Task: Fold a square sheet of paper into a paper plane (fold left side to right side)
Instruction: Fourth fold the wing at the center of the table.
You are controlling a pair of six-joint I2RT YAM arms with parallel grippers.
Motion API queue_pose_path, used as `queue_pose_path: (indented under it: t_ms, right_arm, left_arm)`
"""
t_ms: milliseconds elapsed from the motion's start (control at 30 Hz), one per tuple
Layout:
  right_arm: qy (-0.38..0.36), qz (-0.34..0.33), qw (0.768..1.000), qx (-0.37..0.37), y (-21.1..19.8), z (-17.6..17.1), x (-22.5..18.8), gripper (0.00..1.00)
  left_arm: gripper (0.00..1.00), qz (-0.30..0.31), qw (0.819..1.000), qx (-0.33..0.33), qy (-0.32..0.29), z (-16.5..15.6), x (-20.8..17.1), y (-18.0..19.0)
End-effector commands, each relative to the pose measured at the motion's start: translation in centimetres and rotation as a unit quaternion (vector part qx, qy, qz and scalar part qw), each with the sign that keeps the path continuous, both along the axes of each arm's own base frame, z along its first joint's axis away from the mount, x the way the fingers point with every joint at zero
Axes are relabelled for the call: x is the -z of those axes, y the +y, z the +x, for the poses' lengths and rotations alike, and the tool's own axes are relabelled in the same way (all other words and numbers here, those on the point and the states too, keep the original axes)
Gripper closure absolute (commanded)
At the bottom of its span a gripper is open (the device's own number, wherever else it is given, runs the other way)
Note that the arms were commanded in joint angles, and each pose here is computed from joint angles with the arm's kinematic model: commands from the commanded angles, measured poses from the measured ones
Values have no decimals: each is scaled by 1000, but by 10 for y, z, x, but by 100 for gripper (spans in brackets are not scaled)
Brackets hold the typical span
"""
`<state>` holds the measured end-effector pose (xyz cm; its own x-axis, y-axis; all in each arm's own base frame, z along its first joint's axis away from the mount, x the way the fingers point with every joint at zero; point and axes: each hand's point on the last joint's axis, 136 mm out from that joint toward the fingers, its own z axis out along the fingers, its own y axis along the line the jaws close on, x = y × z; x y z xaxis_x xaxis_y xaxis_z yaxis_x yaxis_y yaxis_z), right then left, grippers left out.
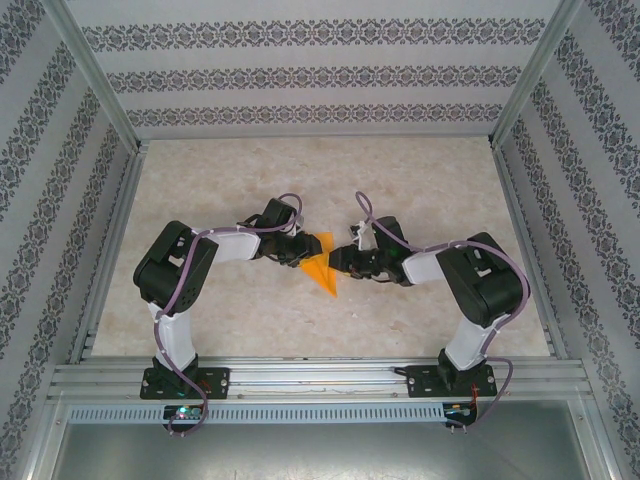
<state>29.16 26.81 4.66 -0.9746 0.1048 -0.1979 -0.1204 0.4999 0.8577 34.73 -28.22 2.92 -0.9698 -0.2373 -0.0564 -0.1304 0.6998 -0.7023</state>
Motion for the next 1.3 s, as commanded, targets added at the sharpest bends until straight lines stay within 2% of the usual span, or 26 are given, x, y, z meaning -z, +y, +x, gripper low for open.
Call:
queue_pose_path:
  t_ms: [0, 167, 367, 633, 1267]
  right_arm:
    - [-4, 4, 1000, -12, 9, 4, -1, 60]
    - [3, -3, 1000, -11, 10, 3, 7, 66]
    - [8, -4, 1000, -15, 12, 3, 10, 85]
    - [5, -21, 1000, -8, 5, 3, 12, 97]
    - [-1, -56, 998, -3, -6, 11, 15, 98]
  left_arm:
    - [61, 45, 999, 1, 26, -11, 25, 9]
    - [61, 44, 999, 2, 26, -11, 25, 9]
    - [61, 45, 999, 2, 27, -11, 26, 9]
    - [61, 47, 999, 1, 28, -12, 26, 10]
    - [61, 47, 998, 2, 31, -13, 28, 10]
